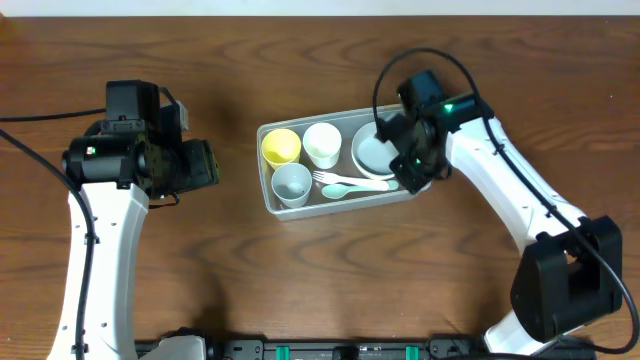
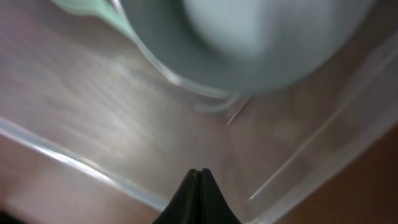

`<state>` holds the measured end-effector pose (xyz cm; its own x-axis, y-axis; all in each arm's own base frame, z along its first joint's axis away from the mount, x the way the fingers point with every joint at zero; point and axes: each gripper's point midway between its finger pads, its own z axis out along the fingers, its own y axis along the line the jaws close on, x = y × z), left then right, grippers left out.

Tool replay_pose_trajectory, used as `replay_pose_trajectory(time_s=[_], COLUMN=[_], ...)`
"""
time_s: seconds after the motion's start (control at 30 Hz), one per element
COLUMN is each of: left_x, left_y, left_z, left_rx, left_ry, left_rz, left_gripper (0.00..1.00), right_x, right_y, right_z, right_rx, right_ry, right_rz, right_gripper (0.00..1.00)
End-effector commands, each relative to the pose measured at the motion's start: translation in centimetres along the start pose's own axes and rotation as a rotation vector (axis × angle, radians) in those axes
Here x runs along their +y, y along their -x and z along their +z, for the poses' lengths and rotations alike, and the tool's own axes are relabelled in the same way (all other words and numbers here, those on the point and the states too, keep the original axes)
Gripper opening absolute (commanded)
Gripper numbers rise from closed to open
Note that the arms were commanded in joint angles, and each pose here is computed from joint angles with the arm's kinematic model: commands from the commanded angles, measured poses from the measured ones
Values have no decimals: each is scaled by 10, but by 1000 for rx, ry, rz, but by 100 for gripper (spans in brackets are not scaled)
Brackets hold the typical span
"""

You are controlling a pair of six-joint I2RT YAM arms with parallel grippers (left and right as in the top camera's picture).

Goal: Pack container
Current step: 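Carry the white fork into the container beside the spoon and release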

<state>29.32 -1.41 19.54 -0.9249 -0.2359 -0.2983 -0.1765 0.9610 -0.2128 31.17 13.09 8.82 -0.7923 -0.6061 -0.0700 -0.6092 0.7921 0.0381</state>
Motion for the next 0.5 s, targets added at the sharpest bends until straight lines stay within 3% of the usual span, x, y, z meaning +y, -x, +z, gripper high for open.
replay_pose_trajectory(time_s=[0.0, 0.2, 0.47], left_x=[0, 0, 0], left_y=[-1, -1, -1], left_z=[0, 0, 0], left_rx=[2, 1, 1], left_ry=[-7, -7, -7], left_rz=[1, 1, 1], left_gripper=[64, 64, 64], right_x=[4, 8, 4], right_y=[-15, -27, -15], right_z=[8, 9, 10], right_rx=[52, 99, 53], right_ry=[18, 30, 18], right_rz=[68, 78, 95], right_gripper=[1, 1, 1])
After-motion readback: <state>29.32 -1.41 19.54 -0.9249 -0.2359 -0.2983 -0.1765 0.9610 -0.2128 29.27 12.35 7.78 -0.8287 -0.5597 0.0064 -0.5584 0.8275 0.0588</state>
